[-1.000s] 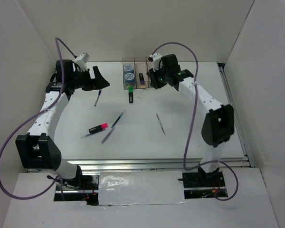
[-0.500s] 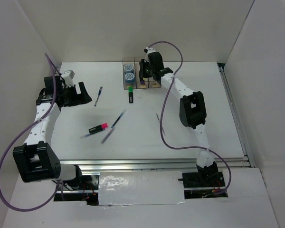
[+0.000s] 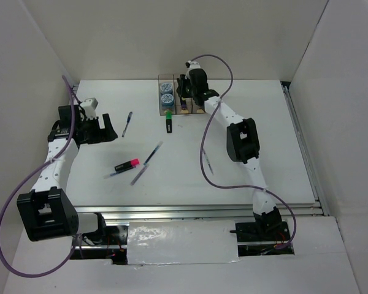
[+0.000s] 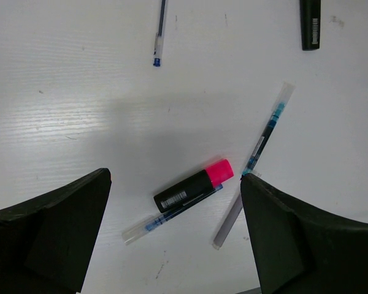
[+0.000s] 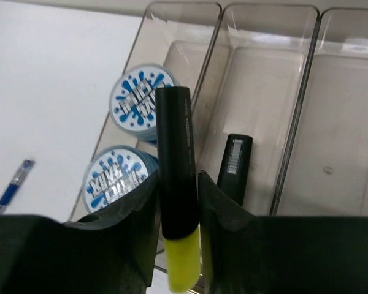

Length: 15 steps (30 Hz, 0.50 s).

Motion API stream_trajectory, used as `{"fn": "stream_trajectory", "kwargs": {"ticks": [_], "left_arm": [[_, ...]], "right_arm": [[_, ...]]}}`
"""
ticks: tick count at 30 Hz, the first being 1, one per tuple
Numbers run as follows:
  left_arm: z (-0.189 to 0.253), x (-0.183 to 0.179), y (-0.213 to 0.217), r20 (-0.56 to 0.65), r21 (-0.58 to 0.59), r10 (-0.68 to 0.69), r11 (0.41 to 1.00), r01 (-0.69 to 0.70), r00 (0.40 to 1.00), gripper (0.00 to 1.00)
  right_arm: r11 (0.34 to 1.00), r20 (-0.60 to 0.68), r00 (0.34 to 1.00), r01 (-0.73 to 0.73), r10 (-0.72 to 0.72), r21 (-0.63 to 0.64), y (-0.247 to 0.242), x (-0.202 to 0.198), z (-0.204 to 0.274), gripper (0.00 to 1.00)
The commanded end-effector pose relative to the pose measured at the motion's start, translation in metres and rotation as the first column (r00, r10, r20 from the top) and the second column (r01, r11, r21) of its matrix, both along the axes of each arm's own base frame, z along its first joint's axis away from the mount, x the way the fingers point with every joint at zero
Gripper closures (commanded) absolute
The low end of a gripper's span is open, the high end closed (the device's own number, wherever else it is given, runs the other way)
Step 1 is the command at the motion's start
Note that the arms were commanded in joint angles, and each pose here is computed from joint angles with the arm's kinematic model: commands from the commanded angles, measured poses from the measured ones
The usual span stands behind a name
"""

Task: Sort the stationery into containers
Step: Place the stationery into the container

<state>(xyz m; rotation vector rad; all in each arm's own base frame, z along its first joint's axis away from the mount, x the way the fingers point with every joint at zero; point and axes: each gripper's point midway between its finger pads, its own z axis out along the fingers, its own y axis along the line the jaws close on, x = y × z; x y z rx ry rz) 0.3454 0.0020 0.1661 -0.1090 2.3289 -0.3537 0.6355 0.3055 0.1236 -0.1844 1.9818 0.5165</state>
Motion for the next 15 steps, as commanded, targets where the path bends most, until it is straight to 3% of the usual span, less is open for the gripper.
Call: {"fn": "stream_trajectory", "kwargs": {"ticks": [1, 7, 12, 13, 15], "left_arm": [[0.009, 0.004, 0.004, 0.046, 0.056, -0.013, 0.998, 0.011, 0.999, 0.01], [0.01, 0.002, 0.005, 0.037, 0.065, -0.024, 0.998, 0.021, 0.999, 0.01], [0.024, 0.008, -0.022, 0.125, 0.039, -0.09, 0.996, 0.086, 0.988, 0.01], [0.023, 0.01, -0.028, 0.129, 0.033, -0.094, 0.995, 0.091, 0.987, 0.01], [0.02, 0.014, -0.05, 0.133, 0.028, -0.136, 0.991, 0.134, 0.982, 0.08]], "right_arm": [[0.996, 0.102, 0.994, 0.04, -0.048, 0.08, -0.003, 0.021, 0.046, 0.63], [0.995, 0.089, 0.994, 0.05, -0.058, 0.087, -0.008, 0.019, 0.045, 0.36], [0.996, 0.068, 0.997, 0.021, -0.027, 0.092, -0.009, 0.007, 0.054, 0.33], [0.994, 0.09, 0.996, 0.008, -0.018, 0.111, -0.009, 0.0, 0.078, 0.33], [0.992, 0.08, 0.997, -0.001, -0.008, 0.123, -0.015, -0.01, 0.086, 0.34]]}}
